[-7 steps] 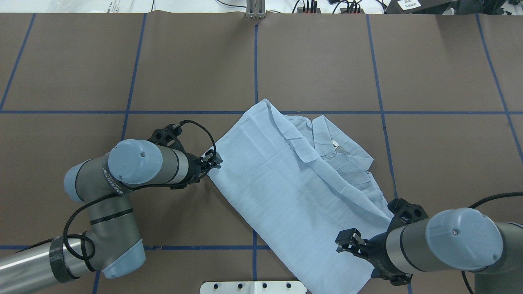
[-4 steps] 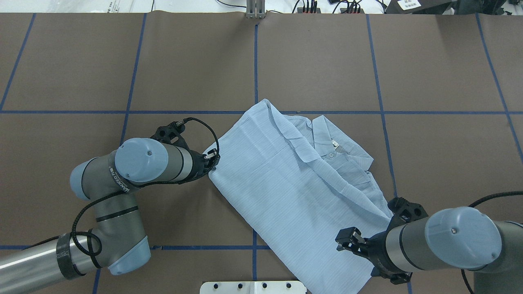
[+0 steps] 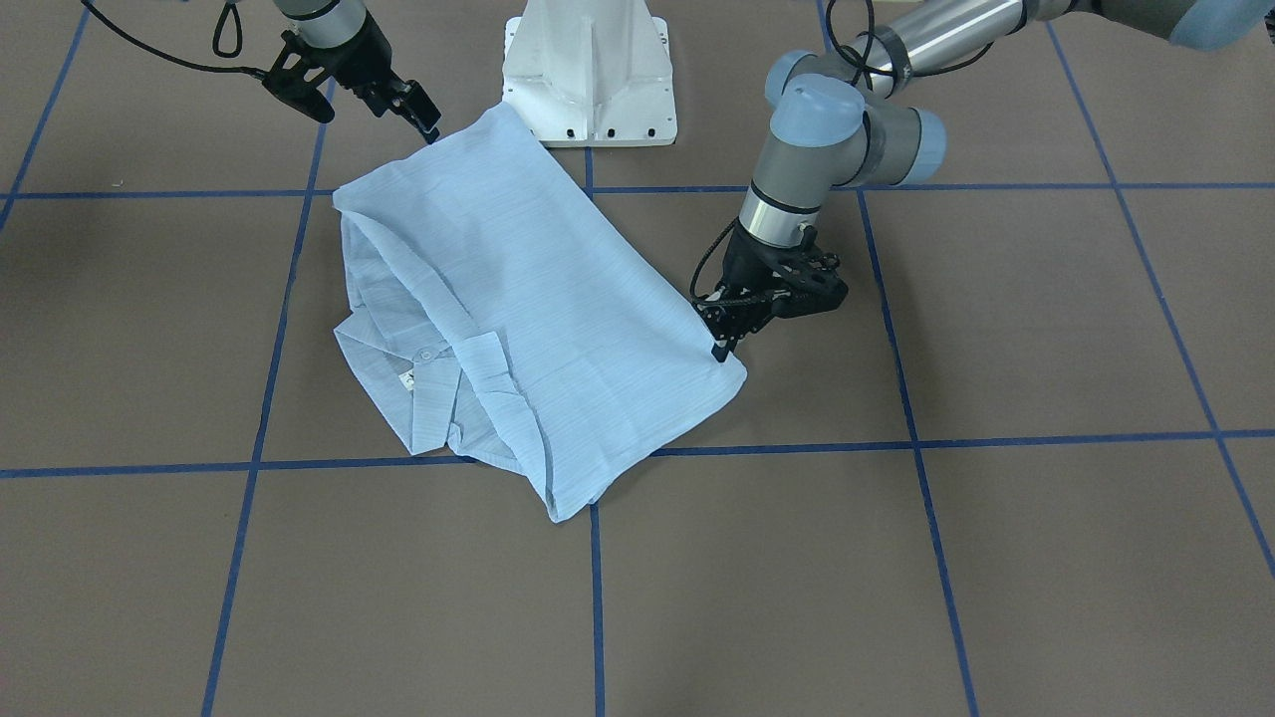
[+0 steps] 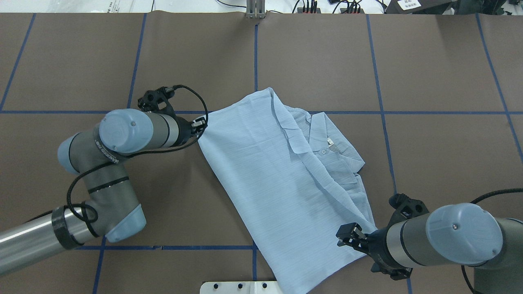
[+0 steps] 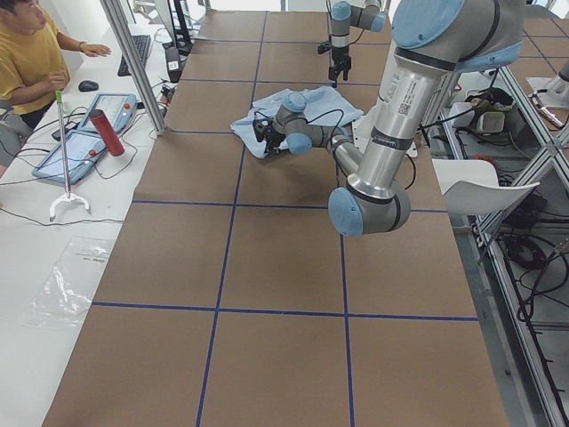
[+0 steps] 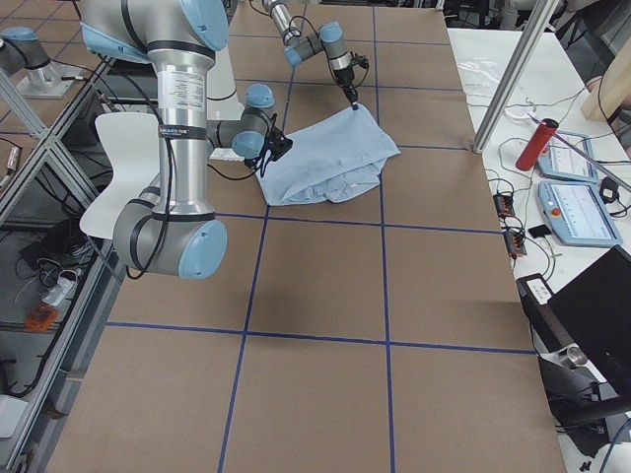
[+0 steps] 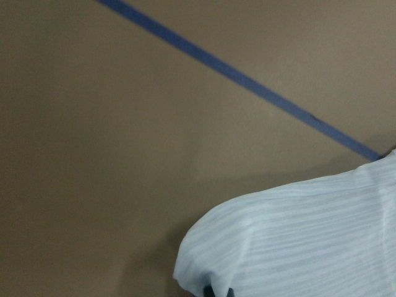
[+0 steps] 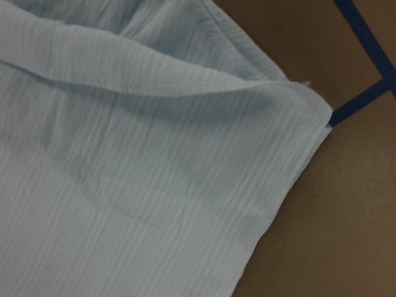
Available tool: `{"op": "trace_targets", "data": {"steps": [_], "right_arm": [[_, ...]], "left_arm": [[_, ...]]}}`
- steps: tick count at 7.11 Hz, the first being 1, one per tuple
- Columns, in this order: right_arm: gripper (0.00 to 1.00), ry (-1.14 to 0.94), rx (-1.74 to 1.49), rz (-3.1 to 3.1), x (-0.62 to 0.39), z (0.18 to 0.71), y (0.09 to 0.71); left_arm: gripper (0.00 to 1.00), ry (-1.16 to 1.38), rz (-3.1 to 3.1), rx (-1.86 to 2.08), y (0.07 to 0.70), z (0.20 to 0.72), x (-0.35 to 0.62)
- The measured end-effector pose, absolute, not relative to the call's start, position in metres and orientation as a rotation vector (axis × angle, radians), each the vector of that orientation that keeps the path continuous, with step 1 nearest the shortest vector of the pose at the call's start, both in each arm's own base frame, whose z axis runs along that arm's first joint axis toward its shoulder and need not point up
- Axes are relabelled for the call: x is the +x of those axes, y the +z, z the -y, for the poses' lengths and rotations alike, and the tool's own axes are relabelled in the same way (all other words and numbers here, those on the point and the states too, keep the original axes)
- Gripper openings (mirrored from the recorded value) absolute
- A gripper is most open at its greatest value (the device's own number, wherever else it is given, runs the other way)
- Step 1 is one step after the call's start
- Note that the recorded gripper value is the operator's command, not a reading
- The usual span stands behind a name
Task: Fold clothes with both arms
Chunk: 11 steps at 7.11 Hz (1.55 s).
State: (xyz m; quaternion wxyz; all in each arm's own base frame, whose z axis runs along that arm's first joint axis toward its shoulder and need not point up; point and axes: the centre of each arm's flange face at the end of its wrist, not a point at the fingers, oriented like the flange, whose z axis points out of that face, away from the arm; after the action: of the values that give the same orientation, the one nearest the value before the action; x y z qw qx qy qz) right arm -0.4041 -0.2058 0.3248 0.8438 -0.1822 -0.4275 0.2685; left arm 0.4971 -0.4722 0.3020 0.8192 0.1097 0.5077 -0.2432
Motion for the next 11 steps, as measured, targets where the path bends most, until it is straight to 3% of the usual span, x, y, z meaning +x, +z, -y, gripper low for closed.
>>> {"op": "trace_targets", "data": {"steps": [2,4,5,6,8,11], "right_arm": [[1.0,0.607,-0.361,0.912,-0.401,0.227,0.326],[1.0,0.688,-0.311,0.941,-0.428,0.282,0.319],[1.0,0.714,-0.287,0.957,-0.444,0.307,0.311],[1.0,0.722,-0.252,0.973,-0.454,0.324,0.303],[1.0,0.656,-0.144,0.991,-0.471,0.341,0.292],[1.0,0.263,0.033,0.795,-0.509,0.34,0.283]], "left_arm": [[0.0,-0.524,-1.124,0.331,0.323,0.553,0.519],[0.0,-0.52,-1.133,0.406,0.321,0.623,0.536],[0.31,-0.521,-1.122,0.428,0.312,0.647,0.538],[0.45,-0.514,-1.115,0.443,0.303,0.659,0.54],[0.46,-0.491,-1.15,0.479,0.292,0.661,0.531],[0.45,-0.475,-1.198,0.501,0.315,0.633,0.479]]}}
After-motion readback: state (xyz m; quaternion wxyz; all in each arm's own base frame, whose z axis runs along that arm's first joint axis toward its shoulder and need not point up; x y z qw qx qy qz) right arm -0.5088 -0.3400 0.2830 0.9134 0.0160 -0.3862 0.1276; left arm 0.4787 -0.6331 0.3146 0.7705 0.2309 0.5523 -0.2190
